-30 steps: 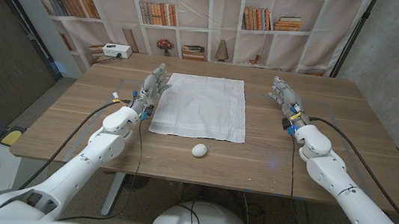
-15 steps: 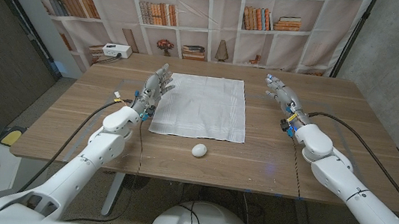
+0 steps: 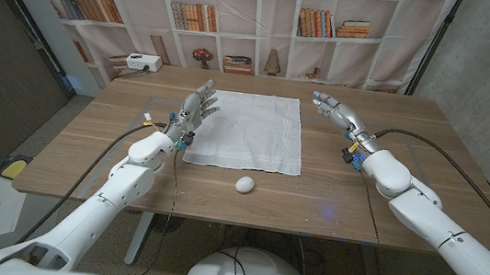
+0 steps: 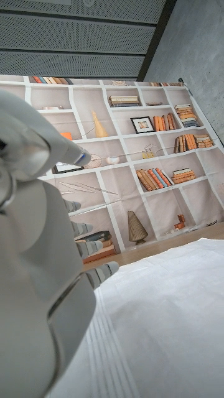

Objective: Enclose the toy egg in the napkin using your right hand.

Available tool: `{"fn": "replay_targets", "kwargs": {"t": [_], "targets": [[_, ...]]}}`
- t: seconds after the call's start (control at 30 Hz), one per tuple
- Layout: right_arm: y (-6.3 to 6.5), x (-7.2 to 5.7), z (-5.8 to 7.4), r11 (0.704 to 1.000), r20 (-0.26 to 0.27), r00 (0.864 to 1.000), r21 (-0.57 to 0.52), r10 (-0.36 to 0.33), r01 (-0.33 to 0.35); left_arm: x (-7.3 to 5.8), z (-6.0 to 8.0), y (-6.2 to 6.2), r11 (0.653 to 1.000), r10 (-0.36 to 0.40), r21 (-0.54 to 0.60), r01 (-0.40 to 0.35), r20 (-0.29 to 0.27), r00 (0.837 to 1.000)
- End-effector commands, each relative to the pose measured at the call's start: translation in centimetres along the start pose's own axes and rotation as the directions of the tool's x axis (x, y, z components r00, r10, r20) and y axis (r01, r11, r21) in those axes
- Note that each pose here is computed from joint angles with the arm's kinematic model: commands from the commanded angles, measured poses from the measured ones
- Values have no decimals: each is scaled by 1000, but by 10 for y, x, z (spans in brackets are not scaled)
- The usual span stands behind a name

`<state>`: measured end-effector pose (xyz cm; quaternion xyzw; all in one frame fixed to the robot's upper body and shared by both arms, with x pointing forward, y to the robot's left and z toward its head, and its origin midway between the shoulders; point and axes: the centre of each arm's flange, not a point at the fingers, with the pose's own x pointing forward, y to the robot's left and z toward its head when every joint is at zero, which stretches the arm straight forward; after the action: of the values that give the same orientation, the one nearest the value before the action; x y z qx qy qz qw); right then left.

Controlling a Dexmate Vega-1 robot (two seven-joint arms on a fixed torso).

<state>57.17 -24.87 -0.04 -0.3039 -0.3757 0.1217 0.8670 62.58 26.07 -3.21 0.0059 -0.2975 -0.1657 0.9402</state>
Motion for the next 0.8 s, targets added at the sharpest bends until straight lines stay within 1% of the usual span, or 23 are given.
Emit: {"fn": "replay_targets", "kwargs": {"t": [0.03,0.23,0.33,0.47,0.57,0.67,0.8], "targets": [[5,6,34,974,126,984,-205,126,-98,-16,3,-11,1000,25,10,-25,-11,1000],[12,9,48,948,166,968,-287,189,-136,-25,5,-15,999,40,19,-40,-20,999],[16,9,53,942,199,960,-310,199,-131,-30,6,-14,999,46,24,-46,-24,999],[20,8,63,924,219,952,-362,214,-124,-36,10,-13,998,57,33,-56,-28,998],[24,6,75,898,234,944,-424,234,-118,-41,12,-12,998,64,29,-63,-24,998],[31,4,86,870,251,932,-480,263,-116,-45,15,-12,997,66,36,-65,-19,998],[40,2,97,835,256,918,-536,302,-126,-50,18,-11,997,69,41,-69,-13,998]]}}
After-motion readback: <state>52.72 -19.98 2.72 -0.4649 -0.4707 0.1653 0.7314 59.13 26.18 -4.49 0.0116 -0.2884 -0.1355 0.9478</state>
